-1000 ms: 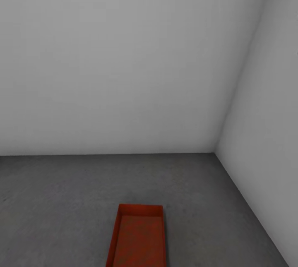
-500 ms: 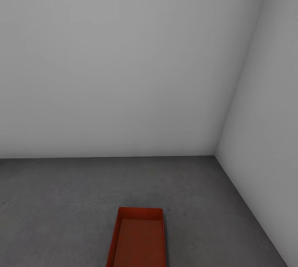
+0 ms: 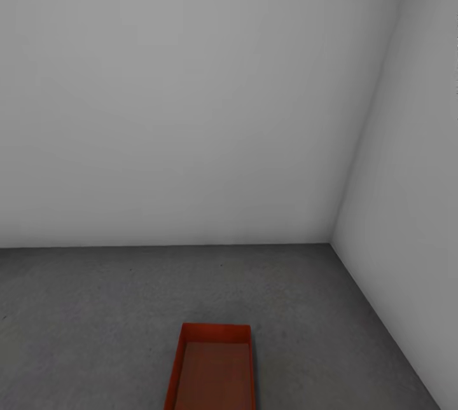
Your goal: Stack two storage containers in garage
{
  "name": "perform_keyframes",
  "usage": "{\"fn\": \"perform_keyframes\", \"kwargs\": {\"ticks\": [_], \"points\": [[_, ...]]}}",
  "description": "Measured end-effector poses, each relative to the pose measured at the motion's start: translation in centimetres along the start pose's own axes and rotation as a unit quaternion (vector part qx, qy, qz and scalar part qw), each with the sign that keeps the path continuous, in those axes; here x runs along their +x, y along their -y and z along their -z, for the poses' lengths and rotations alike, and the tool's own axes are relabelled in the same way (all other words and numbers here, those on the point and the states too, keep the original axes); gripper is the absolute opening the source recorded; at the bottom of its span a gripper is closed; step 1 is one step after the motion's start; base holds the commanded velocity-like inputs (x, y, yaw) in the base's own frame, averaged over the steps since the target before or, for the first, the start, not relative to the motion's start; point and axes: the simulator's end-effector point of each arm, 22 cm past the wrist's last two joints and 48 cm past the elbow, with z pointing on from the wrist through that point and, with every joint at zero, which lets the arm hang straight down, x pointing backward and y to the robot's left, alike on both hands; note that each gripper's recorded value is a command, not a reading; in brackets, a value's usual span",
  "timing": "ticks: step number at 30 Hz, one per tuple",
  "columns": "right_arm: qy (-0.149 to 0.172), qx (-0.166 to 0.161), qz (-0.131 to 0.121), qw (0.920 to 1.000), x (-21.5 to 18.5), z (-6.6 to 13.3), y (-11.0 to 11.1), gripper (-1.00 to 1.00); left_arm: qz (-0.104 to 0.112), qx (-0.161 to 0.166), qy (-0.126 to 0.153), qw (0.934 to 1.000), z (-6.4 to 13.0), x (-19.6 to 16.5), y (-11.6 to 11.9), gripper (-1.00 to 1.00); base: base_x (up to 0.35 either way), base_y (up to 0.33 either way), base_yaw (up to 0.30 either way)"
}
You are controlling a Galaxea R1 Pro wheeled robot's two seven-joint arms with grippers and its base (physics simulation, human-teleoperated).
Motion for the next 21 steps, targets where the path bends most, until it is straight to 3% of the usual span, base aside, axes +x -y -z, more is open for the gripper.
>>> {"fn": "perform_keyframes", "kwargs": {"ticks": [11, 16, 21], "points": [[0.007, -0.027, 0.0, 0.9996, -0.6, 0.1, -1.1, 1.0, -0.001, 0.0, 0.007, 1.0, 0.2, -0.1, -0.1, 1.0, 0.0, 0.0, 0.0], [0.009, -0.028, 0.0, 0.9996, -0.7, 0.1, -1.1, 1.0, 0.001, 0.001, 0.032, 0.9995, 0.3, -1.2, 0.0, 1.0, 0.0, 0.0, 0.0], [0.01, -0.026, 0.002, 0.9996, -0.8, 0.1, -1.0, 1.0, 0.002, 0.001, 0.04, 0.9992, 0.3, -1.6, 0.1, 1.0, 0.0, 0.0, 0.0]]}}
